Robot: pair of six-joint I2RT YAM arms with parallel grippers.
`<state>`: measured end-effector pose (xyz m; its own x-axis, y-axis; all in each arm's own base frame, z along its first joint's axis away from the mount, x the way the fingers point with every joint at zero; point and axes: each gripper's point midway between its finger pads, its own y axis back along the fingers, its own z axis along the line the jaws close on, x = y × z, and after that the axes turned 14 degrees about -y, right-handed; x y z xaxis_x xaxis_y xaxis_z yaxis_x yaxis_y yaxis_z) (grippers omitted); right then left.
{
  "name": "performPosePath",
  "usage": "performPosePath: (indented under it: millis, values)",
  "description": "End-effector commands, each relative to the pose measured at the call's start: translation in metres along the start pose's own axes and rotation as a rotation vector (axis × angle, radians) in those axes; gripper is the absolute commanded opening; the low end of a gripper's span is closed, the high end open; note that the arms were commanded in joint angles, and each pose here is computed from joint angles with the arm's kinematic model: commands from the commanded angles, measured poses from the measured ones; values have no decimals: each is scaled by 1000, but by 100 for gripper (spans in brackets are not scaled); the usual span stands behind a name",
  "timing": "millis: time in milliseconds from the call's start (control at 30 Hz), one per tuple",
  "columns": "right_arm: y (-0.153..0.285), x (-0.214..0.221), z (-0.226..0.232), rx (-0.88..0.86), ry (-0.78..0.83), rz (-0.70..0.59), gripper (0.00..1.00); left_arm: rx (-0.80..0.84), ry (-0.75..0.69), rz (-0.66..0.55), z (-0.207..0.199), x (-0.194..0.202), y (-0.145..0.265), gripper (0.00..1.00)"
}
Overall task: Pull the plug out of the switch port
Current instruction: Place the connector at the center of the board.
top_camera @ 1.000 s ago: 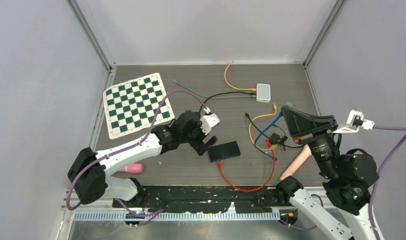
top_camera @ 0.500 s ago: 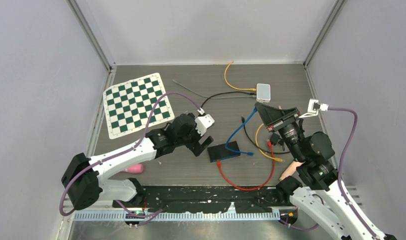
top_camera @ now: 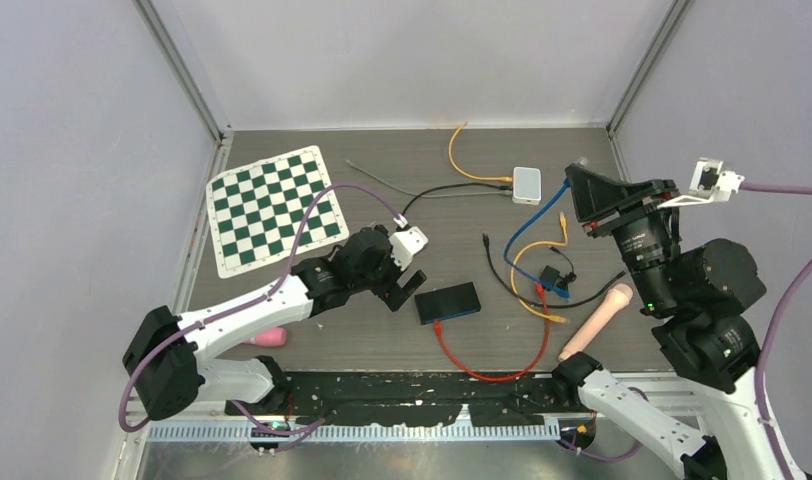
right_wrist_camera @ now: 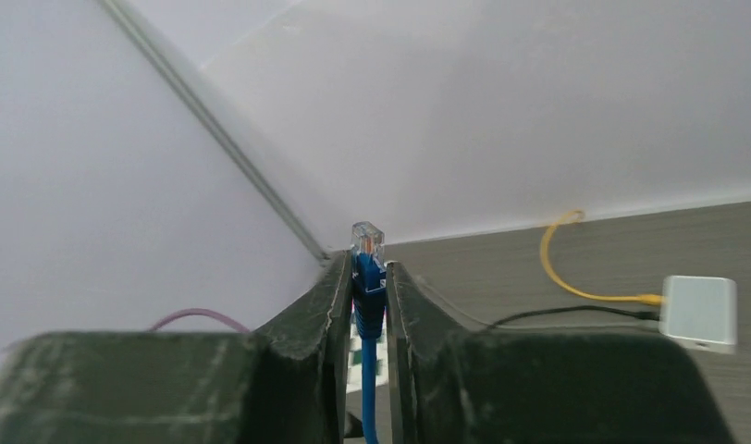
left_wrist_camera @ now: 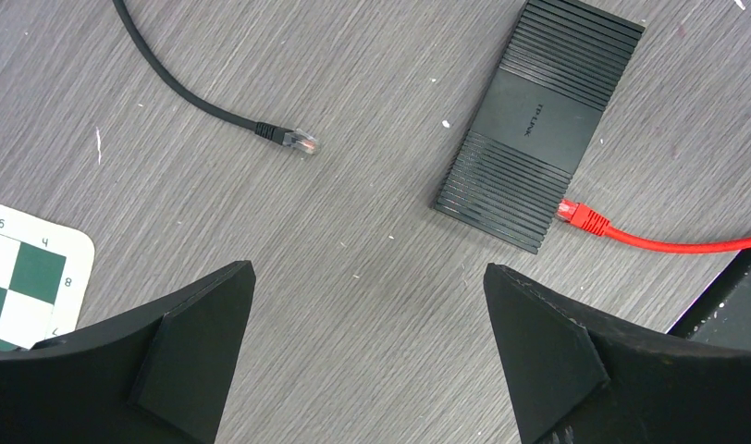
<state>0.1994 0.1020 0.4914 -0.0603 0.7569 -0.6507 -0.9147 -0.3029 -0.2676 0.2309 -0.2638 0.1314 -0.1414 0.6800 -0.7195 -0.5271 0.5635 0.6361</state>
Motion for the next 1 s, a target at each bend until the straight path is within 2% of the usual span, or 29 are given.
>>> performPosePath:
  millis: [0,67,200,267,300,333,367,433,533,633,767,867,967]
  values:
    - [-9,12,-56,267,272,91,5,-29,8,-59,7,-17,2,99]
    - [-15,18,-65,324,322,144,5,-23,8,-54,6,-15,2,99]
    - [-31,57,-91,393,407,329,5,-18,8,-44,4,-12,1,99]
    - [-45,75,-107,408,428,408,5,-14,7,-46,4,-13,0,99]
    - [-49,89,-107,359,418,478,5,-10,5,-41,3,-12,0,99]
    - [-60,93,-126,396,402,506,5,-6,5,-35,2,-11,0,99]
    - [-63,108,-122,326,345,580,5,-6,5,-34,3,-12,0,99]
    - [-84,111,-162,385,259,599,5,-5,6,-29,2,-10,0,99]
    - [-108,127,-202,418,225,631,5,-1,8,-28,1,-9,-1,99]
    - [-126,161,-239,430,119,767,5,3,7,-19,0,-7,0,99]
    - [-145,179,-256,414,-6,814,6,1,7,-3,0,-2,0,99]
    - [-149,192,-251,355,-86,833,8,-1,11,1,-1,1,-1,99]
    - [-146,204,-262,374,-122,849,11,6,10,7,-2,1,-4,99]
